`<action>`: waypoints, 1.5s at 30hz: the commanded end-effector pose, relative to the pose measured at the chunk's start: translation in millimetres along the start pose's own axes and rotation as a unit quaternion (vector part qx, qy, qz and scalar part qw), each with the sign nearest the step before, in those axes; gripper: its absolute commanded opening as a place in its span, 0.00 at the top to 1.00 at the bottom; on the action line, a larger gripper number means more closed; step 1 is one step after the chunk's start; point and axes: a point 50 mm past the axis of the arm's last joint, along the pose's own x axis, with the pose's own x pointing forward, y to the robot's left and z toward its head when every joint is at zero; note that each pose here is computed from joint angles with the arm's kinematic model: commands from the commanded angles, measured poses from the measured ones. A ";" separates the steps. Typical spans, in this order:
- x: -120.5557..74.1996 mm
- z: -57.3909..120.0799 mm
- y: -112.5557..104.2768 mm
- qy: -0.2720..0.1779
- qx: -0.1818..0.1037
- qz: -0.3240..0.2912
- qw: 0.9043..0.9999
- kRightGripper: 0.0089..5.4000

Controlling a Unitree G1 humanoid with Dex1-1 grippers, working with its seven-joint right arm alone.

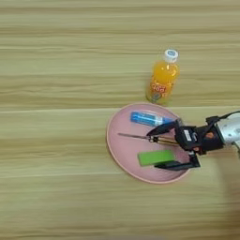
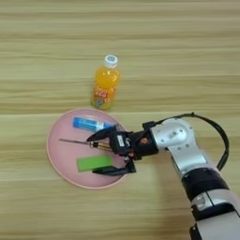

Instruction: Move the objects on the table

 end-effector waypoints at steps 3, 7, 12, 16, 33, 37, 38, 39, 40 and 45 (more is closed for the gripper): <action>-14.8 -1.2 -7.8 0.055 -0.014 -0.010 0.998 0.39; -15.0 -1.2 -8.0 0.057 -0.016 -0.008 0.998 0.44; -16.5 -0.9 -8.8 0.066 -0.020 -0.001 0.998 0.54; -17.8 -1.3 -9.4 0.078 -0.022 0.014 0.997 0.61; -18.0 -2.8 -10.8 0.117 -0.037 0.051 0.991 0.73; -19.2 1.2 -14.1 0.103 -0.043 0.037 0.993 0.73; -19.8 3.2 -15.9 0.096 -0.045 0.030 0.994 0.73; -20.8 5.9 -18.1 0.088 -0.047 0.023 0.995 0.73; -22.1 8.7 -20.0 0.080 -0.049 0.017 0.995 0.73; -36.3 25.5 -29.6 0.035 -0.059 -0.025 0.997 0.74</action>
